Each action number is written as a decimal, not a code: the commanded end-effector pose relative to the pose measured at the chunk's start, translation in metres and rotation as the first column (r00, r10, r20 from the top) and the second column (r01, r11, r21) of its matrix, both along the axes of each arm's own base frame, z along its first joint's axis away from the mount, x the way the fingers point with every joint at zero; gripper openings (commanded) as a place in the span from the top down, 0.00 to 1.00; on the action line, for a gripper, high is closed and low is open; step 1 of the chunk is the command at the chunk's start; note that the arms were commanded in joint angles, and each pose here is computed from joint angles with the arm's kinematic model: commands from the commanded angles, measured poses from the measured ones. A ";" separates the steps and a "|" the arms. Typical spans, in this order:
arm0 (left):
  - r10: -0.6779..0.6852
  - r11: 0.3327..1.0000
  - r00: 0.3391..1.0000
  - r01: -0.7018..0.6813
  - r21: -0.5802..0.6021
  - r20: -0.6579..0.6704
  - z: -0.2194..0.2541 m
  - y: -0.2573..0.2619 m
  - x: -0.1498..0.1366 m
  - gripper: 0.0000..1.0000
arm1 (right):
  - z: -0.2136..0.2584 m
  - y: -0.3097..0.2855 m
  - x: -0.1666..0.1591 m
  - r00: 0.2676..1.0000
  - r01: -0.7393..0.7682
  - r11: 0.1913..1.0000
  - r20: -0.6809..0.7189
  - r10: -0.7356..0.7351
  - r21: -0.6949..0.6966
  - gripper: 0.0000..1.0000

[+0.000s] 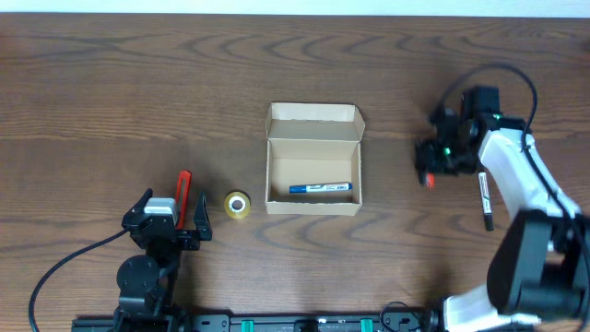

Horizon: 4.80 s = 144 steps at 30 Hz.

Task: Pack container
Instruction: 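Carry the stapler and pen into the box and release with right gripper, then move the right gripper to the white whiteboard marker and grasp it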

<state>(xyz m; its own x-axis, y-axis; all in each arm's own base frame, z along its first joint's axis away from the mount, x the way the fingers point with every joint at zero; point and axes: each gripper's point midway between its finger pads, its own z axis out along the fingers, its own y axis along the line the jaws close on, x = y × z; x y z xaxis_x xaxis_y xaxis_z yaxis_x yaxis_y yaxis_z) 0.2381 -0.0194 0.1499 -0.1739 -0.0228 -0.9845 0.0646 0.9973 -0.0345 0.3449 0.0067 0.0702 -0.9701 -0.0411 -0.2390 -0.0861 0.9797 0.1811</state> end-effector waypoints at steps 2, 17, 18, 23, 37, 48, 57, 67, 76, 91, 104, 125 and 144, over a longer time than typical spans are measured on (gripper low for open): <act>-0.005 1.000 1.000 0.005 -0.007 -0.023 -0.013 -0.001 0.000 0.05 | 0.080 0.065 0.022 0.934 -0.268 0.963 0.250 0.256 0.014 0.99; -0.040 0.999 0.999 0.040 -0.013 -0.024 -0.013 -0.007 0.000 0.05 | 0.093 0.201 -0.058 0.169 -0.925 0.224 0.197 0.966 -0.307 0.99; -0.046 0.999 0.999 0.045 -0.014 -0.024 -0.012 -0.008 0.000 0.05 | 0.091 0.201 -0.059 0.161 -0.920 0.209 0.166 0.973 -0.332 0.99; -0.052 0.999 0.998 0.051 -0.015 -0.024 -0.013 -0.009 0.000 0.05 | 0.075 0.198 -0.055 0.154 -0.916 0.167 0.066 0.986 -0.366 0.99; -0.052 0.999 0.998 0.052 -0.016 -0.025 -0.013 -0.009 0.000 0.05 | -0.013 0.213 -0.031 0.155 -0.953 0.142 -0.029 0.987 -0.267 0.99; -0.052 0.999 0.998 0.052 -0.015 -0.024 -0.013 -0.009 0.000 0.05 | -0.021 0.213 -0.032 0.161 -0.960 0.151 -0.026 0.987 -0.238 0.62; -0.052 0.999 0.998 0.052 -0.015 -0.024 -0.013 -0.009 0.000 0.05 | 0.024 0.220 -0.006 0.285 -0.903 0.299 0.090 0.954 -0.309 0.64; -0.052 0.999 0.998 0.052 -0.015 -0.025 -0.013 -0.009 0.000 0.05 | 0.124 0.101 0.056 0.863 -0.325 0.923 0.333 0.379 -0.207 0.50; -0.052 0.999 0.998 0.052 -0.016 -0.025 -0.013 -0.009 0.000 0.05 | 0.114 -0.078 0.013 0.916 0.398 0.879 0.175 -0.362 -0.262 0.50; -0.056 0.998 0.998 0.055 -0.016 -0.031 -0.014 -0.010 -0.001 0.05 | 0.075 -0.109 -0.069 0.943 0.221 0.904 -0.156 -0.294 -0.366 0.55; -0.055 0.998 0.998 0.055 -0.016 -0.030 -0.014 -0.010 -0.001 0.05 | 0.019 -0.137 -0.079 0.943 0.267 0.934 -0.138 -0.304 -0.237 0.34; -0.055 0.998 0.998 0.055 -0.016 -0.031 -0.014 -0.010 -0.001 0.05 | -0.042 -0.131 -0.084 0.946 0.271 0.937 -0.117 -0.302 -0.221 0.29; -0.055 0.998 0.998 0.055 -0.015 -0.029 -0.014 -0.010 -0.001 0.05 | -0.071 -0.128 -0.085 0.937 0.257 0.947 -0.191 -0.293 -0.194 0.28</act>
<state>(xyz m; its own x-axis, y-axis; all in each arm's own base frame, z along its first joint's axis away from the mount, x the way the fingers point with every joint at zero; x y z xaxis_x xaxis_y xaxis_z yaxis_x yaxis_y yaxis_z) 0.2374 -0.0277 0.1499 -0.1748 -0.0228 -0.9843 0.1125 0.9927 -0.0429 0.2617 -0.1214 0.0028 -0.9752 0.2168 -0.0448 0.2174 0.9761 -0.0081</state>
